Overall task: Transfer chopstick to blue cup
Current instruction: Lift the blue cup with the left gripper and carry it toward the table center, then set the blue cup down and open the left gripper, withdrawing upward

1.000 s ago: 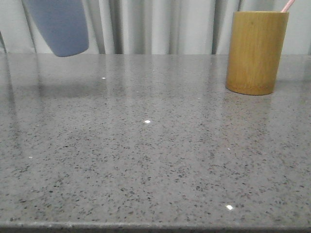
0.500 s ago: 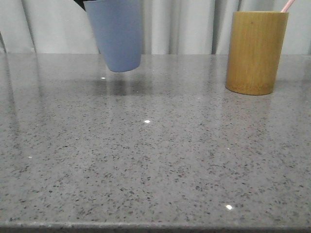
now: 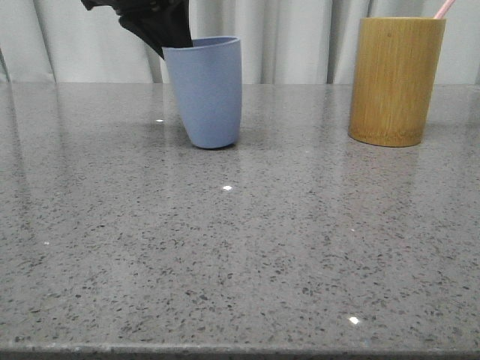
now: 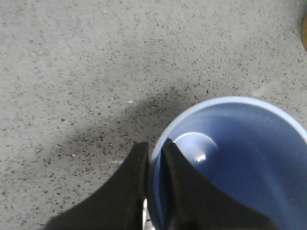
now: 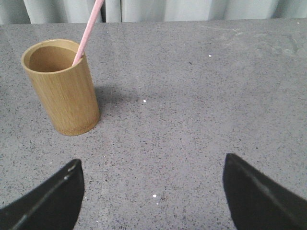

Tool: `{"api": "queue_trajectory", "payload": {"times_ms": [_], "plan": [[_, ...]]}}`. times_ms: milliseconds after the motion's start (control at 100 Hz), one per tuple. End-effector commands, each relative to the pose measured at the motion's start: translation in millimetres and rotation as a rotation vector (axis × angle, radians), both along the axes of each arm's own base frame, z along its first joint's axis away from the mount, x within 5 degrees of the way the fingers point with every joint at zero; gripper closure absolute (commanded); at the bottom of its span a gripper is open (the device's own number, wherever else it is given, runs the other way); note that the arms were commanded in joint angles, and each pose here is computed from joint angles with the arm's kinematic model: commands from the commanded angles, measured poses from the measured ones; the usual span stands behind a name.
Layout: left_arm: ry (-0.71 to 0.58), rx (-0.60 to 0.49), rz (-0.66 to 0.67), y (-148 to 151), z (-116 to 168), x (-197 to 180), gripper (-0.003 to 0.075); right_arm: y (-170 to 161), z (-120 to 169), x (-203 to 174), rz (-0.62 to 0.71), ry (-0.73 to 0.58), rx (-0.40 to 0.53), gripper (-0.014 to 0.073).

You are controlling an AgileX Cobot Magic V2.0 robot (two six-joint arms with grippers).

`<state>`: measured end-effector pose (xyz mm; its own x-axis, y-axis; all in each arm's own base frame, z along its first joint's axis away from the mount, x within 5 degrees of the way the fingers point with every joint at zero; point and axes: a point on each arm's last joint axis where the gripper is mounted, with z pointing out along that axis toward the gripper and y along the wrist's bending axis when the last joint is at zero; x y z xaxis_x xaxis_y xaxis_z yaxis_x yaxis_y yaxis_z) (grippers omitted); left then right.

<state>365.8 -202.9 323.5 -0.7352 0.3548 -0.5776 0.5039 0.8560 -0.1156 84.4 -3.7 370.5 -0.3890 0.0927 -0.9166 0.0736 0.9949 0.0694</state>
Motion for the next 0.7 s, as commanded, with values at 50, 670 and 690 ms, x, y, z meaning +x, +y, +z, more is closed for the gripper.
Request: {"api": "queue_trajectory", "payload": {"times_ms": [50, 670, 690], "plan": [[-0.122, -0.077, -0.004, -3.4, 35.5, -8.1, 0.0739, -0.7, 15.8, 3.2, -0.004, -0.098, -0.014, 0.0004], [-0.114, -0.056, -0.051, -4.0, 35.7, -10.6, 0.0343, -0.7, 15.8, 3.2, -0.004, -0.098, -0.014, 0.0004], [-0.112, -0.059, -0.051, -4.3, 35.8, -10.7, 0.0328, -0.7, 15.8, 3.2, -0.004, -0.098, -0.014, 0.0004]]}}
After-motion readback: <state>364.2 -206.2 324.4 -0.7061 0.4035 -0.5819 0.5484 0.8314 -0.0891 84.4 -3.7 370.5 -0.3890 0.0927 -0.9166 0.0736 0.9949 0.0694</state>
